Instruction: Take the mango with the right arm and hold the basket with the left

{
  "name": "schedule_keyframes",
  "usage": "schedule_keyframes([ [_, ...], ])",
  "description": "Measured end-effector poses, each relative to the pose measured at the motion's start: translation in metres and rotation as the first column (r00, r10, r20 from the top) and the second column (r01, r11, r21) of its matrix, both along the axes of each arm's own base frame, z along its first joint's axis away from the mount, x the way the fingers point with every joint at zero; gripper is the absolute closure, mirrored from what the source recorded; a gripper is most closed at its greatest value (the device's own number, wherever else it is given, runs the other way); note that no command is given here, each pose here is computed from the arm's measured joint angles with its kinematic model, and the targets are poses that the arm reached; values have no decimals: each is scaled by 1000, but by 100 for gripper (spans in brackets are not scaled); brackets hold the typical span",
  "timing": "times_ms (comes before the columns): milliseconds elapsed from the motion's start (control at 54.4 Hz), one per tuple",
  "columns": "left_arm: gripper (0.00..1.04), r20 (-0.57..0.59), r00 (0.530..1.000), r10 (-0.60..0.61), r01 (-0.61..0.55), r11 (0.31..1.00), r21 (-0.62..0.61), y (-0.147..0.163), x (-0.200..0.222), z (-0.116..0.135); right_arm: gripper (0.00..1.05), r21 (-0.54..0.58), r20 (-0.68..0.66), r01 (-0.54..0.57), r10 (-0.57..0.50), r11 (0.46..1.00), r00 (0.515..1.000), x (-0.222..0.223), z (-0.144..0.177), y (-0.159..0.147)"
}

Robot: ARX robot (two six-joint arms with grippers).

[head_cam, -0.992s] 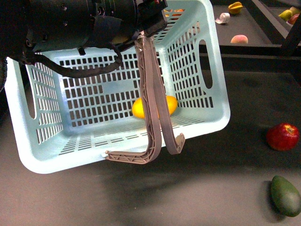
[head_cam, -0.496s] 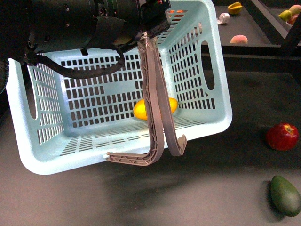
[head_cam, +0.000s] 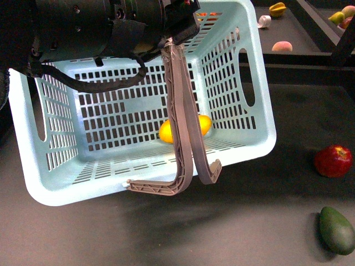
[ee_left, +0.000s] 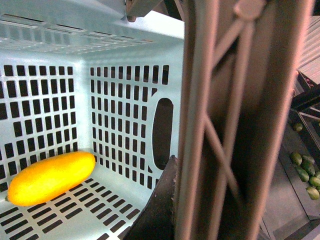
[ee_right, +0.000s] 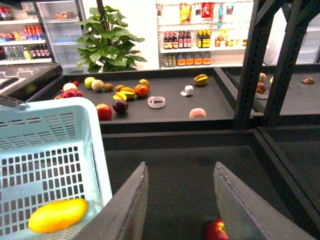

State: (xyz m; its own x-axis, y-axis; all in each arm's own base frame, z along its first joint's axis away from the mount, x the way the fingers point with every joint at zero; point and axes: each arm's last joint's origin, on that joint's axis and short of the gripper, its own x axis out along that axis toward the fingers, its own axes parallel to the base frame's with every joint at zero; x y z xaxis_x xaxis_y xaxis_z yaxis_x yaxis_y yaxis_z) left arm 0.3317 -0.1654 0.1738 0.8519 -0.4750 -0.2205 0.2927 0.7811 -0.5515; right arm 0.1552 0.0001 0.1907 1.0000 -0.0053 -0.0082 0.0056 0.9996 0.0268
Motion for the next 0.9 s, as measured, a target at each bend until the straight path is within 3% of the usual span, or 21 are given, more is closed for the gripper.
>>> schedule_keyframes([
  [239, 99, 0, 1000, 0, 0, 1000, 0, 0, 0, 0, 104, -18, -2, -6, 5, 1000, 1000, -13, -9, 0],
  [900, 99, 0, 1000, 1, -1, 1000, 1, 0, 0, 0, 103, -23, 17, -5, 6, 1000, 1000, -38, -22, 0],
])
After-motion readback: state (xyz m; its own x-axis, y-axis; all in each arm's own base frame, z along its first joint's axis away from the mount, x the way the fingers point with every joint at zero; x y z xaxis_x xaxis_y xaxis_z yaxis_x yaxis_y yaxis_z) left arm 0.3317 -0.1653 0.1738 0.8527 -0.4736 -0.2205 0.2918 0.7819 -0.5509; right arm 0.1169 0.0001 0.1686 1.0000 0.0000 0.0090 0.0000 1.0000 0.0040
